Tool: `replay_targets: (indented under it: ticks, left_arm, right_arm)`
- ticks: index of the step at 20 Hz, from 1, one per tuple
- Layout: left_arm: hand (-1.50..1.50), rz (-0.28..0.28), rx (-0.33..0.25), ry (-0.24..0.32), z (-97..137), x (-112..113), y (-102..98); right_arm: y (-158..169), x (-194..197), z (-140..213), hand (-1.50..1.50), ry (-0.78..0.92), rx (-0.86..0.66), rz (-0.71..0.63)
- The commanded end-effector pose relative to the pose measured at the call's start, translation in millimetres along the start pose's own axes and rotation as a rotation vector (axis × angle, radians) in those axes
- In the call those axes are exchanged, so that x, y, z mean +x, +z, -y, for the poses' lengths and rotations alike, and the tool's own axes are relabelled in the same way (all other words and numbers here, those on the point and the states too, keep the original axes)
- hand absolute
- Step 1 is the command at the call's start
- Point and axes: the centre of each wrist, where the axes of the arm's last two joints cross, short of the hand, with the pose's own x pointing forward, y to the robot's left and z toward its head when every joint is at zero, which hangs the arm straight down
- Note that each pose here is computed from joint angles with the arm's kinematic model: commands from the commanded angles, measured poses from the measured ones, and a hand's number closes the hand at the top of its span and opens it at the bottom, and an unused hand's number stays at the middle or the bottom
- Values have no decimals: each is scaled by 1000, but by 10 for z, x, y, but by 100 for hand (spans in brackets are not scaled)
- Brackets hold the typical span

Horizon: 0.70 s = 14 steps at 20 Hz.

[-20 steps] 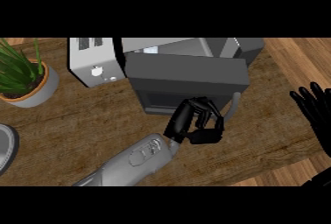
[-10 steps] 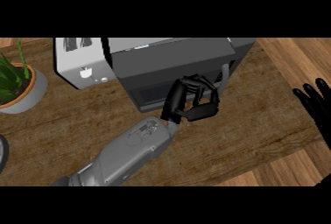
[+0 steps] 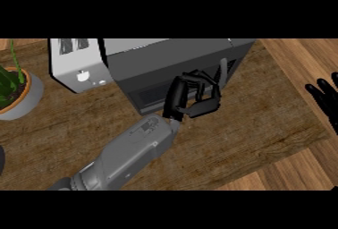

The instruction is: Pick up the milk, place it into the microwave and close the microwave

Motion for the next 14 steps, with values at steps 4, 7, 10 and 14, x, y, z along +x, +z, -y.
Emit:
replay_targets:
  ticks: [4,7,10,14]
  left_arm:
    - [150,33,30,9,-58,32,-149]
    - [150,31,41,15,-78,17,-163]
    - [150,52,42,9,-83,5,-166]
    - [150,51,60,17,-104,-10,-175]
  right_arm:
    - [-115,118,52,-150,4,13,20]
    - [-105,138,43,-150,-5,28,8]
    - [-149,160,54,-150,-7,18,19]
    - [-139,224,100,-150,-4,18,8]
